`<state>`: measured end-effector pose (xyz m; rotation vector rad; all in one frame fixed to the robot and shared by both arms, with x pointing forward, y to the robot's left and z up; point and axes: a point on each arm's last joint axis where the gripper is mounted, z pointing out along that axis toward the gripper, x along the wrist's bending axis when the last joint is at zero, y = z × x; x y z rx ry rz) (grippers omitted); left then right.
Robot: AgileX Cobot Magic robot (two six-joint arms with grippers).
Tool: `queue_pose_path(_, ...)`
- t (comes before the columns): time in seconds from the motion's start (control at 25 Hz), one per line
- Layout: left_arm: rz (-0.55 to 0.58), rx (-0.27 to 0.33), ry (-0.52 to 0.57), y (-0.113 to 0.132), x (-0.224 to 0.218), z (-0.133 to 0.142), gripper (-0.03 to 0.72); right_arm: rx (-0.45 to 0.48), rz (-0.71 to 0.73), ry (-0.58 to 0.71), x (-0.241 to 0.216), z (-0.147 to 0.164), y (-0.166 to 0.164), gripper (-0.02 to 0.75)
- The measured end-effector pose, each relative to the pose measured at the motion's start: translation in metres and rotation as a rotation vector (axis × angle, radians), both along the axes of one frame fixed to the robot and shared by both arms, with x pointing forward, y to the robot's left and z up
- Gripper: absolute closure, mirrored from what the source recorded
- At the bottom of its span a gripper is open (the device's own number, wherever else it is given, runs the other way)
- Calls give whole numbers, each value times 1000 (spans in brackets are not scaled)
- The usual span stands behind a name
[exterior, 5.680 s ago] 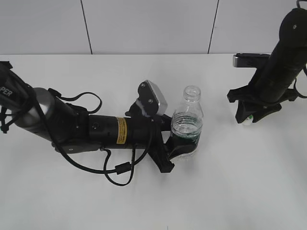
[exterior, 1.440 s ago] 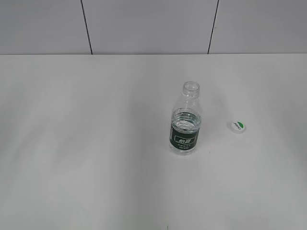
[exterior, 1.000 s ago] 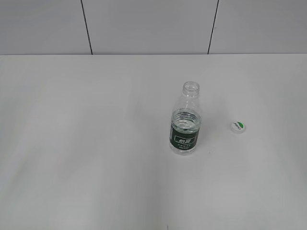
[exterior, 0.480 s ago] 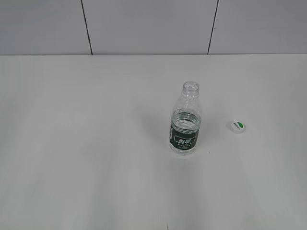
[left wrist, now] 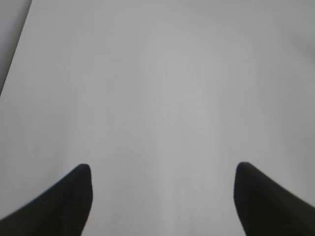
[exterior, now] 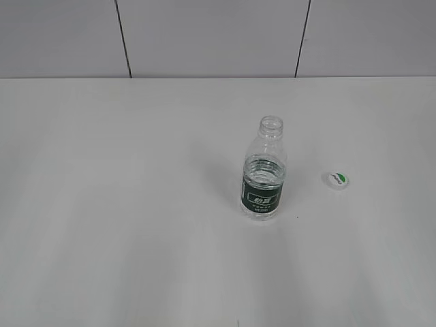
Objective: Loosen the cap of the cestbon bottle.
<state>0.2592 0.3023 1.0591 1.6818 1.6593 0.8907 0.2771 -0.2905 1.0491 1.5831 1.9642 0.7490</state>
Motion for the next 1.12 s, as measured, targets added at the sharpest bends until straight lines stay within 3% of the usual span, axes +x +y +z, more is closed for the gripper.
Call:
queue_pose_path(0.2,0,3,-58,0,-9,1,158,5,-1,-64,-10,2,-1,146)
queue_pose_path(0.56,0,6,-125,-1,-21,-2,158,23,-1,-308,-47,5,-3,146)
queue_pose_path(0.72,7,18,-173,0,-29,-2,158,24,-2,-316,-48,4,-3,147)
queue_pose_path(1.12,5,8,-174,-1,-29,-2,158,25,-2,-318,-48,5,-3,148)
